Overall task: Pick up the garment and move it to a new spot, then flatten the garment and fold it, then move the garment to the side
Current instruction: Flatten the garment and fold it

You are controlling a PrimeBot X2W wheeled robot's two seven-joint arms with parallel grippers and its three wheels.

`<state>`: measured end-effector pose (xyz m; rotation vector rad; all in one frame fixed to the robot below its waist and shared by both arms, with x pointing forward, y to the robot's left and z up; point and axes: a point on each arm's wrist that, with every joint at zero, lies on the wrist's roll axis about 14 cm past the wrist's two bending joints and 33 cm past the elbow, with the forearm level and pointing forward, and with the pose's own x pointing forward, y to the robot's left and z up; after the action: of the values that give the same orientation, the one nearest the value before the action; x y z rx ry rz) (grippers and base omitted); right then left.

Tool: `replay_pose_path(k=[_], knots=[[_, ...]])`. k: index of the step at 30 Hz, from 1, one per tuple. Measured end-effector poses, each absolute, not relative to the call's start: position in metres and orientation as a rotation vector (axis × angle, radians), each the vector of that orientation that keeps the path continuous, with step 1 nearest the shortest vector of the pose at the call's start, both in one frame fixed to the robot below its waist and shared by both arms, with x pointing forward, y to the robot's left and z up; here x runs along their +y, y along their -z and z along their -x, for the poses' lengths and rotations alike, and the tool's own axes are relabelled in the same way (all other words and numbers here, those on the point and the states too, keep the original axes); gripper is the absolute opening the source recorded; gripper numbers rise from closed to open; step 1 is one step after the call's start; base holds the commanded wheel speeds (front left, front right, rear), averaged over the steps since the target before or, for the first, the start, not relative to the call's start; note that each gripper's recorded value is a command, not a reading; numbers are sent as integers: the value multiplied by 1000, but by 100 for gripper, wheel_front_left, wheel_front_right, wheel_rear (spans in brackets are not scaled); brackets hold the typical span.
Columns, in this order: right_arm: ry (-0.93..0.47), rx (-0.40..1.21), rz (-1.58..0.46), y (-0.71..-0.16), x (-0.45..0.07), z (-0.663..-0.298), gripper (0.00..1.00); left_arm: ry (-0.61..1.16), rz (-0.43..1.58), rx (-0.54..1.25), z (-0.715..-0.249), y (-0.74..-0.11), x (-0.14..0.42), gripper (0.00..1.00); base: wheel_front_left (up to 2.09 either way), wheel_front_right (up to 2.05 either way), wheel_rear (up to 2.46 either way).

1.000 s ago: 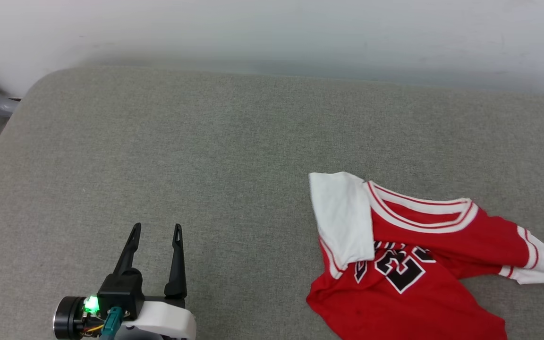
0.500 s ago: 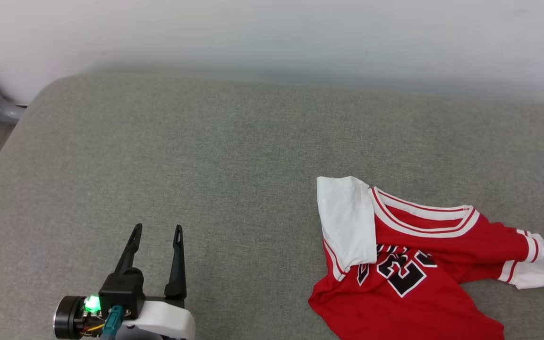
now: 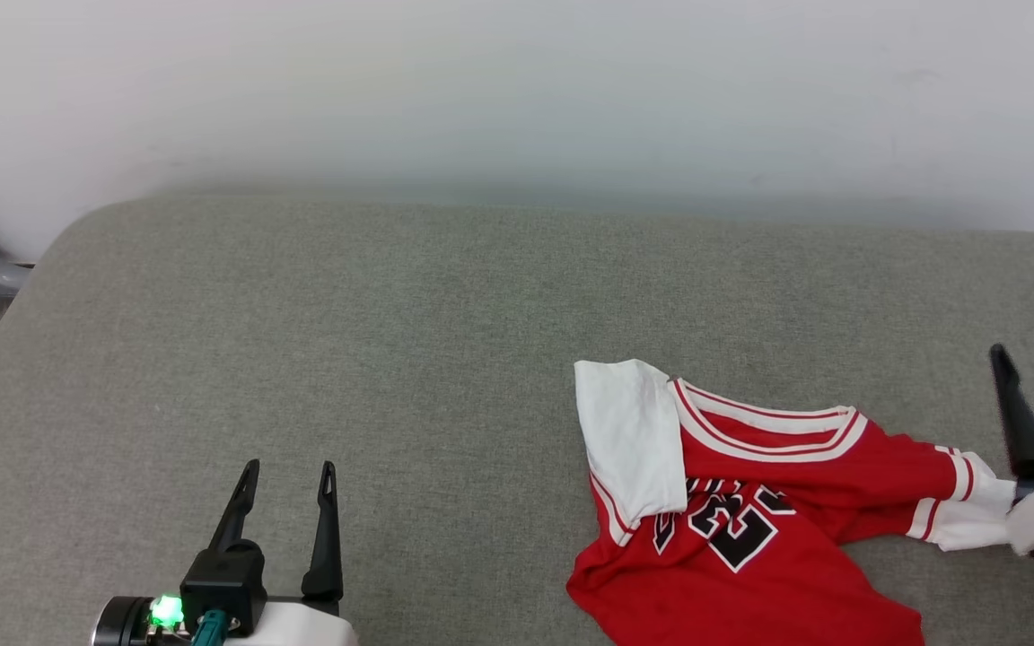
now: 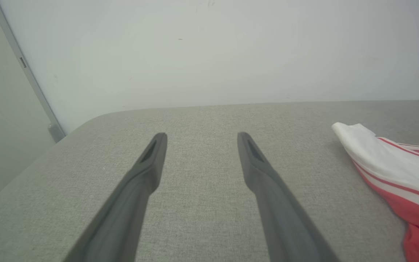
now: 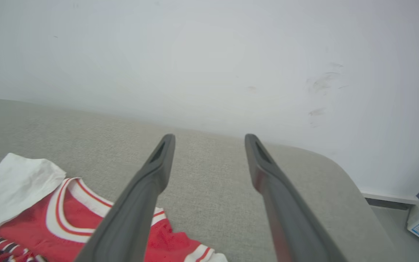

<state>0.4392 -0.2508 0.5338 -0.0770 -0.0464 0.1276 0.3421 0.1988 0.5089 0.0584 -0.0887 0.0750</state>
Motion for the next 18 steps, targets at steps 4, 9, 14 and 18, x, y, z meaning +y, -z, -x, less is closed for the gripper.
replay_pose_path(k=[4, 9, 14, 18], knots=[[-157, -118, 41, -539, -214, -412, 100, -64, -59, -99, -342, -512, 196, 100, 0, 0, 0], [-164, -126, 17, -541, -188, -385, 100, -34, -70, -122, -347, -520, 194, 100, 0, 0, 0], [-161, -104, -13, -538, -177, -369, 100, 48, -96, -207, -370, -549, 187, 100, 0, 0, 0], [-157, -95, -13, -538, -175, -364, 100, 170, -128, -249, -397, -573, 168, 100, 0, 0, 0]])
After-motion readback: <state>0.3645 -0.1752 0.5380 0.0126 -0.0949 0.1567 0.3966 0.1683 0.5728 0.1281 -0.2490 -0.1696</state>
